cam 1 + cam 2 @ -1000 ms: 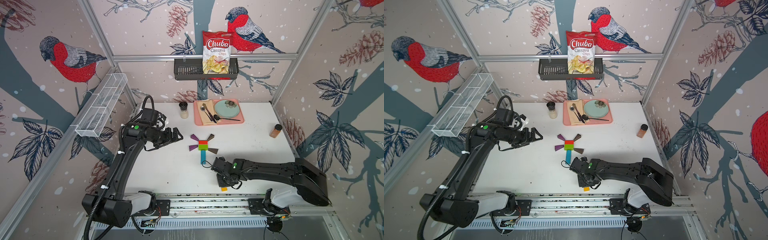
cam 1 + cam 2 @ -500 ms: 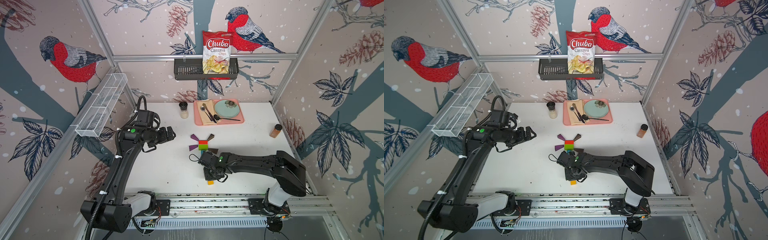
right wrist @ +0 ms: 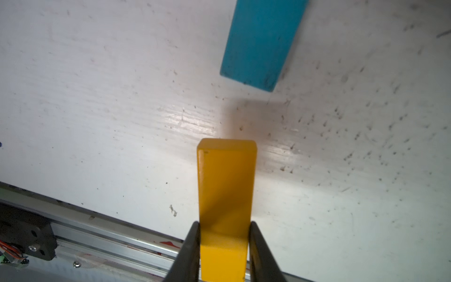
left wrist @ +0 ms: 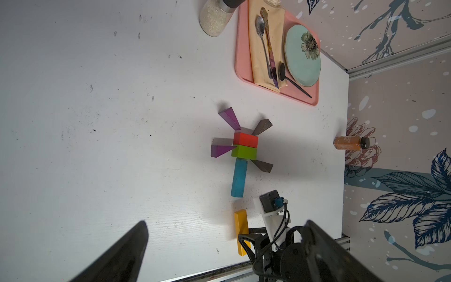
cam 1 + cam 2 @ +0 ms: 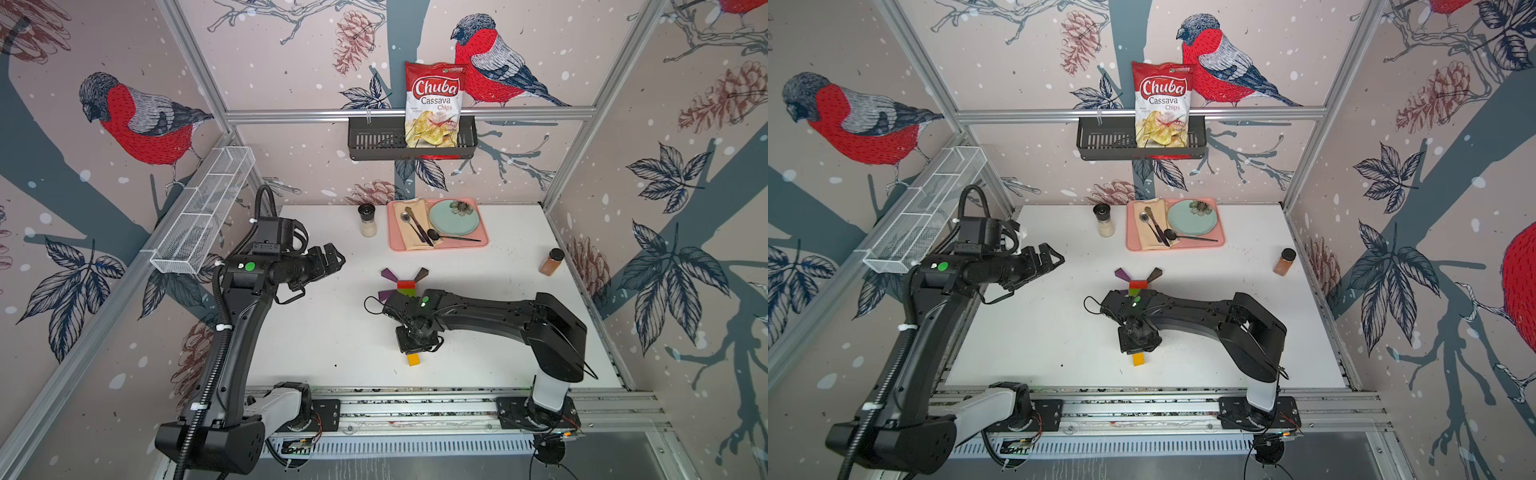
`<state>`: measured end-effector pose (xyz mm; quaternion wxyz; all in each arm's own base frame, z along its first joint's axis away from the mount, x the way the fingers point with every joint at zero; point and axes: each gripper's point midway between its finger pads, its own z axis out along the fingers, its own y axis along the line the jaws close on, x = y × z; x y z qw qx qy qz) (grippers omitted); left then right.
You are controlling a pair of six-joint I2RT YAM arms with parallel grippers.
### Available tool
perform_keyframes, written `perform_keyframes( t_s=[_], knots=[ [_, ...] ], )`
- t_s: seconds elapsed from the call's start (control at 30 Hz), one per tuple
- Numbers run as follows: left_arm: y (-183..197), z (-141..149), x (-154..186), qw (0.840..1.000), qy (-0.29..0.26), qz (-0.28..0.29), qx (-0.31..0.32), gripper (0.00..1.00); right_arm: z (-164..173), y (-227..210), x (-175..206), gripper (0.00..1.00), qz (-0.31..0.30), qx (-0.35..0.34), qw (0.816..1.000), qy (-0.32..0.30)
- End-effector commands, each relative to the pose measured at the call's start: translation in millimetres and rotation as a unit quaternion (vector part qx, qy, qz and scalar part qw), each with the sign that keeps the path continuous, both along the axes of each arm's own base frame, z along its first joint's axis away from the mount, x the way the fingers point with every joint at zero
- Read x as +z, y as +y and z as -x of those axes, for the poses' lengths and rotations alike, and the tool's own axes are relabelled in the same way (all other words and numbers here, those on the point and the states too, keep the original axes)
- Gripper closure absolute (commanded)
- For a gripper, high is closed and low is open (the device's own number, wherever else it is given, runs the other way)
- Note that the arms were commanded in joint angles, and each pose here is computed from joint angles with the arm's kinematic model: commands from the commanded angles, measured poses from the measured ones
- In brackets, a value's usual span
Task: Assemble a small pinwheel with building blocks
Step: Assemble the building block at the center of the board.
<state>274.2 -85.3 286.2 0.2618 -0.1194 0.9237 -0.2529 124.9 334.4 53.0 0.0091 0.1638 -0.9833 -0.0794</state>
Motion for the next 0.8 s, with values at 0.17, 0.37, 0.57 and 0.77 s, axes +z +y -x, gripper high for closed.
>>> perform_keyframes(
  t_s=[0.17, 0.37, 0.57, 0.77],
  knots=[
    [1, -1, 14, 1.0, -0.009, 0.009, 0.012, 0.03, 8, 4, 13, 0.79, 0.023, -0.004, 0.999, 0.047],
    [2, -2, 17, 1.0, -0.015, 0.009, 0.016, 0.02, 6, 5, 8, 0.78, 0.025, -0.009, 0.998, 0.063],
    [5, -8, 23, 0.999, -0.03, 0.003, 0.027, 0.03, 3, 10, 5, 0.78, 0.018, -0.021, 0.998, 0.054],
    [3, -5, 20, 0.999, -0.029, 0.008, 0.021, 0.03, 6, 9, -7, 0.78, 0.011, -0.035, 0.998, 0.057]
  ],
)
